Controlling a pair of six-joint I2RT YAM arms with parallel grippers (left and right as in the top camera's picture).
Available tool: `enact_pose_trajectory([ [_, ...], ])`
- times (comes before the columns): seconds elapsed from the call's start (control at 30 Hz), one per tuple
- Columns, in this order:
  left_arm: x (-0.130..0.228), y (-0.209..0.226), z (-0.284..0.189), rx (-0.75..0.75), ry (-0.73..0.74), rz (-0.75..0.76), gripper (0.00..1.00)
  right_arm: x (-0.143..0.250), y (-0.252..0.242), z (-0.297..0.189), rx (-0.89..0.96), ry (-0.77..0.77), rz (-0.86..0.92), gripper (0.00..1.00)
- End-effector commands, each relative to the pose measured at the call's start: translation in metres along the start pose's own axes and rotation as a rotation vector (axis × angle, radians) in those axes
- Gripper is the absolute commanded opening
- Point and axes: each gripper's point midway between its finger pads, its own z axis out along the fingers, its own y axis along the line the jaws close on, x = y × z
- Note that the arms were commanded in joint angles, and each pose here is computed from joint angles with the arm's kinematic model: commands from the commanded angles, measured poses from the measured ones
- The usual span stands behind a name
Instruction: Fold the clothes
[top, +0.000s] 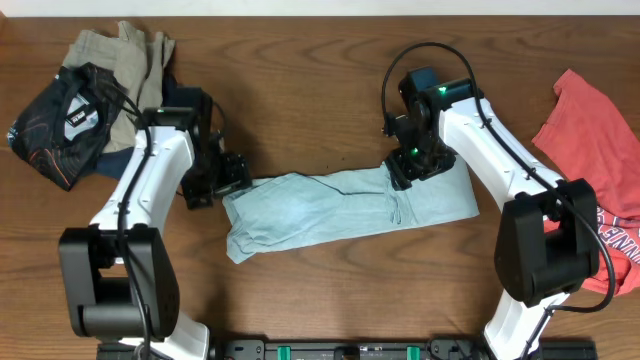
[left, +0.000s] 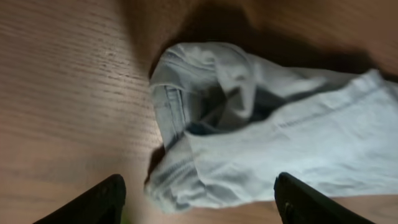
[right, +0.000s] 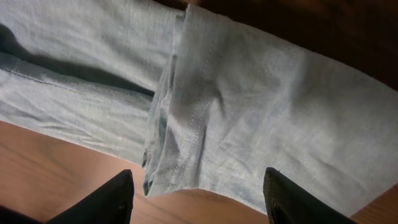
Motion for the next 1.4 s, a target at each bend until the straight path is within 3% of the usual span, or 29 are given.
enact_pose_trajectory([
  [0.0,0.011,0.009,0.023,-0.023,0.060,-0.017,0.79,-0.001,0.003,-0.002,-0.007,-0.012,-0.008,0.65],
  [0.2,0.021,0.014,0.057,-0.009,0.103,-0.025,0.79,-0.001,0.003,-0.002,-0.007,-0.013,-0.008,0.65],
  [0.37,0.029,-0.009,0.076,0.151,0.126,-0.021,0.75,-0.005,0.002,-0.002,-0.005,-0.029,-0.010,0.66],
  [0.47,0.034,-0.017,0.081,0.194,0.133,-0.008,0.59,-0.005,0.002,-0.002,-0.002,-0.029,-0.011,0.66],
  [0.53,0.037,-0.019,0.082,0.188,0.139,0.004,0.45,-0.005,-0.001,-0.002,0.013,-0.027,-0.010,0.66],
  [0.6,0.037,-0.020,0.082,0.188,0.138,0.006,0.22,-0.004,-0.005,-0.002,0.037,-0.024,-0.010,0.66],
  [0.67,0.033,-0.017,0.081,0.176,0.124,0.003,0.11,-0.003,-0.011,-0.003,0.068,-0.019,0.001,0.63],
  [0.87,0.002,0.021,0.058,0.042,0.054,-0.075,0.08,-0.001,-0.041,-0.009,0.153,-0.028,0.172,0.67],
  [1.13,-0.050,0.085,-0.023,-0.077,-0.065,-0.255,0.08,0.008,-0.091,-0.026,0.150,-0.051,0.321,0.70],
  [1.27,-0.062,0.087,-0.063,-0.061,-0.104,-0.283,0.07,0.020,-0.116,-0.028,0.146,-0.047,0.396,0.70],
  [1.37,-0.060,0.065,-0.082,-0.013,-0.096,-0.248,0.07,0.026,-0.128,-0.030,0.142,-0.045,0.436,0.70],
])
